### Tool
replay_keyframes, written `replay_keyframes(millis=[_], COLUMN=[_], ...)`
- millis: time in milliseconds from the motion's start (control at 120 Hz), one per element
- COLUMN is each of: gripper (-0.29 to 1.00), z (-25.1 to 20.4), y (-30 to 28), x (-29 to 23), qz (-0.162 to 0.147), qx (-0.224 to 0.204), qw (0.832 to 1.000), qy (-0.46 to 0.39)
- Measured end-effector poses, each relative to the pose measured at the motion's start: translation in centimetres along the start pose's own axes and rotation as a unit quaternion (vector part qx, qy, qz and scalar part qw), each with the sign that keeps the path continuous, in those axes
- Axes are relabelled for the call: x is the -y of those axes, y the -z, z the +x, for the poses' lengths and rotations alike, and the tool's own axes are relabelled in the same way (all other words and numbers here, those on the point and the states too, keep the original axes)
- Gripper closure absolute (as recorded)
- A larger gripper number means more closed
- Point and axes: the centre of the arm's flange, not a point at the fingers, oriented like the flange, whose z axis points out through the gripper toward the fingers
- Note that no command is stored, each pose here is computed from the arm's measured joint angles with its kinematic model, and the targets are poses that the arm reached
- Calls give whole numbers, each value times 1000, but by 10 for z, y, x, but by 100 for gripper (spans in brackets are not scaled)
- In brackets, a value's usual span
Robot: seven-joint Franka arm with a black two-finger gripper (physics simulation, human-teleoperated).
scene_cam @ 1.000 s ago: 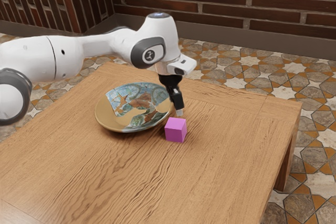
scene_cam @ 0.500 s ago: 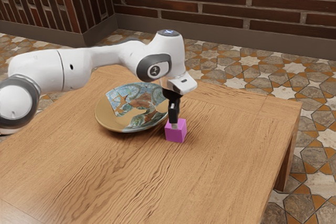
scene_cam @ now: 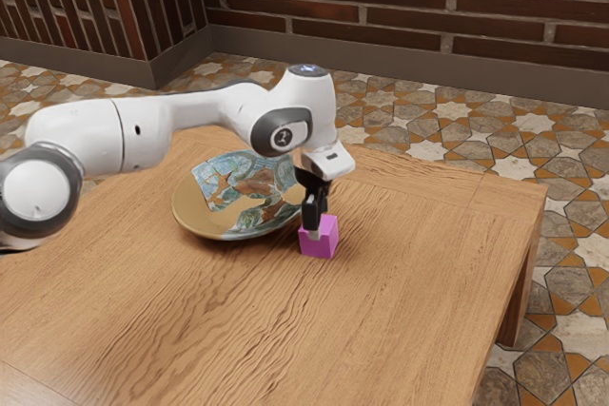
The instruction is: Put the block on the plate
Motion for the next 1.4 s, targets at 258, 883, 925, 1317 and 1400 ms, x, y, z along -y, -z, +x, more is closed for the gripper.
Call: replay_keyframes(millis=[258,883,925,1317,1400], gripper=[0,32,32,32,31], z=[-4,0,1,21,-1], y=[-18,-25,-24,56,86], x=[4,4,3,-13,-13], qz=[-7,-2,-1,63,87], qx=[2,3,3,7,24], qw=[1000,1000,1000,998,996], qy=[-9,-16,-16,-28,-11])
